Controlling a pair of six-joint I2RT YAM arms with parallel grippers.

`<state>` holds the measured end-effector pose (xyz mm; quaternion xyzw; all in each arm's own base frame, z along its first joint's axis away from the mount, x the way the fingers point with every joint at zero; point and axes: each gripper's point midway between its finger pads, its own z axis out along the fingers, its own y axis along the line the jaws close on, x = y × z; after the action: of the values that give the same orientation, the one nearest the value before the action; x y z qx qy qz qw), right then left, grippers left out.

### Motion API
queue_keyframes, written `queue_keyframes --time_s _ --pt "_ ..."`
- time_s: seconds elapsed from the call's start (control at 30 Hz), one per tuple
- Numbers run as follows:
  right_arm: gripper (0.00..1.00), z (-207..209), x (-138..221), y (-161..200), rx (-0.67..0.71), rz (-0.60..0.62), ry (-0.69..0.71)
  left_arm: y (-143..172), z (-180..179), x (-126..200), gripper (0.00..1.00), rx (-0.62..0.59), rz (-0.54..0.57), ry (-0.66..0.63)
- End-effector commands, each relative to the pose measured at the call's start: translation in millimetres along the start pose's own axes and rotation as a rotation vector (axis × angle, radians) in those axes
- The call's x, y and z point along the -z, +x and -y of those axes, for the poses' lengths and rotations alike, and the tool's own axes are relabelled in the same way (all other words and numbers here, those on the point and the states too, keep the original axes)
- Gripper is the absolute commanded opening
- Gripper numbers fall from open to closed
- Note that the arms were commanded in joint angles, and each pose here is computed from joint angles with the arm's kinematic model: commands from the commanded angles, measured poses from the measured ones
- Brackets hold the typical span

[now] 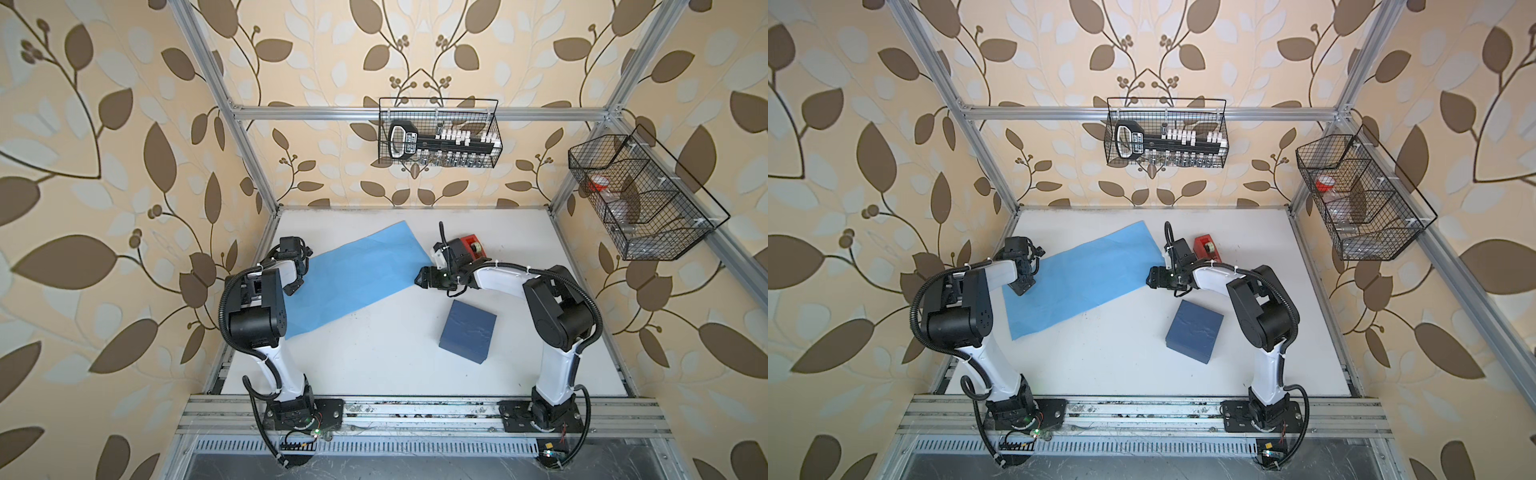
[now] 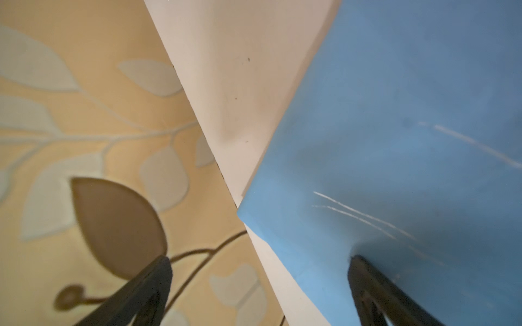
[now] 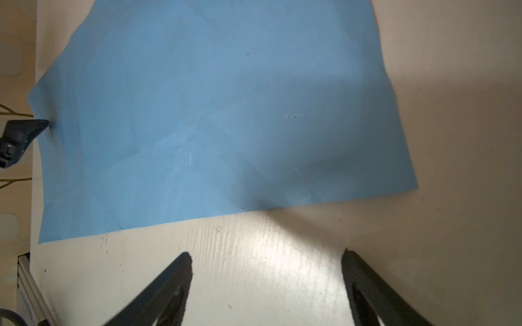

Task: Wrap a gift box in wrapping paper
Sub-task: Rotate the wrapping paper at the middle-left of the table, then move the wrapping paper to the center of the table.

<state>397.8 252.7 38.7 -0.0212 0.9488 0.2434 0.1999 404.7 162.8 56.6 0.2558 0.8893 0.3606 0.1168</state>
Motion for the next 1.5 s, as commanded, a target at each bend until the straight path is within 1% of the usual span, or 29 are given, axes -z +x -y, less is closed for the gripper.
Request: queue_keyframes --time_s 0.0,0.03,0.1,0.17,0.3,0.4,0.47,0.53,0.6,0.63,0.73,0.8,0.87,0.97,1.0,1.07,1.17,1.23,1.33,1.47 --pt "0.83 -10 17 -19 0.027 0.043 0.008 -26 -13 42 0.99 0.087 0.110 0.027" --pt "0.83 -18 19 -34 0.035 0.071 -0.006 -27 -8 51 0.99 0.111 0.122 0.056" --pt "0.82 -26 12 -49 0.042 0.085 -0.021 -28 2 65 0.99 0.175 0.137 0.118" --pt "0.81 -29 -4 -61 0.047 0.076 -0.024 -29 13 75 0.99 0.211 0.145 0.159" --pt "0.79 -25 -34 -76 0.042 0.036 -0.001 -29 20 93 0.99 0.220 0.138 0.140" --pt "0.79 -16 -45 -83 0.041 0.027 0.032 -29 20 114 0.99 0.296 0.165 0.183" --pt "0.79 -10 -49 -79 0.038 0.013 0.050 -27 26 127 0.99 0.355 0.166 0.256" --pt "0.79 -4 -51 -70 0.035 -0.010 0.059 -24 34 138 0.99 0.403 0.135 0.326" --pt "0.79 5 -51 -57 0.038 -0.037 0.081 -20 40 143 0.99 0.459 0.107 0.369" --pt "0.79 9 -49 -50 0.039 -0.050 0.090 -20 42 145 0.99 0.472 0.110 0.379" --pt "0.79 25 -40 -28 0.030 -0.085 0.117 -18 42 143 0.99 0.497 0.116 0.366" --pt "0.79 39 -31 -11 0.016 -0.108 0.137 -18 43 137 0.99 0.557 0.096 0.379" --pt "0.79 48 -20 1 0.005 -0.114 0.150 -19 44 135 0.99 0.665 0.087 0.436" --pt "0.79 53 -3 14 0.003 -0.119 0.156 -20 45 130 0.99 0.879 0.059 0.582" --pt "0.79 57 2 25 0.000 -0.134 0.163 -18 46 127 0.99 0.944 0.043 0.621" --pt "0.79 57 10 33 -0.002 -0.137 0.161 -15 52 119 0.99 1.019 0.013 0.660" --pt "0.79 51 17 41 -0.013 -0.141 0.138 -18 66 114 0.99 1.051 -0.012 0.718" --pt "0.79 44 21 40 -0.013 -0.139 0.120 -18 72 108 0.99 1.064 -0.035 0.728" --pt "0.79 28 32 28 -0.005 -0.112 0.087 -18 81 97 0.98 1.075 -0.082 0.739" --pt "0.80 14 62 3 -0.004 -0.050 0.056 -32 99 92 0.95 1.064 -0.117 0.858"
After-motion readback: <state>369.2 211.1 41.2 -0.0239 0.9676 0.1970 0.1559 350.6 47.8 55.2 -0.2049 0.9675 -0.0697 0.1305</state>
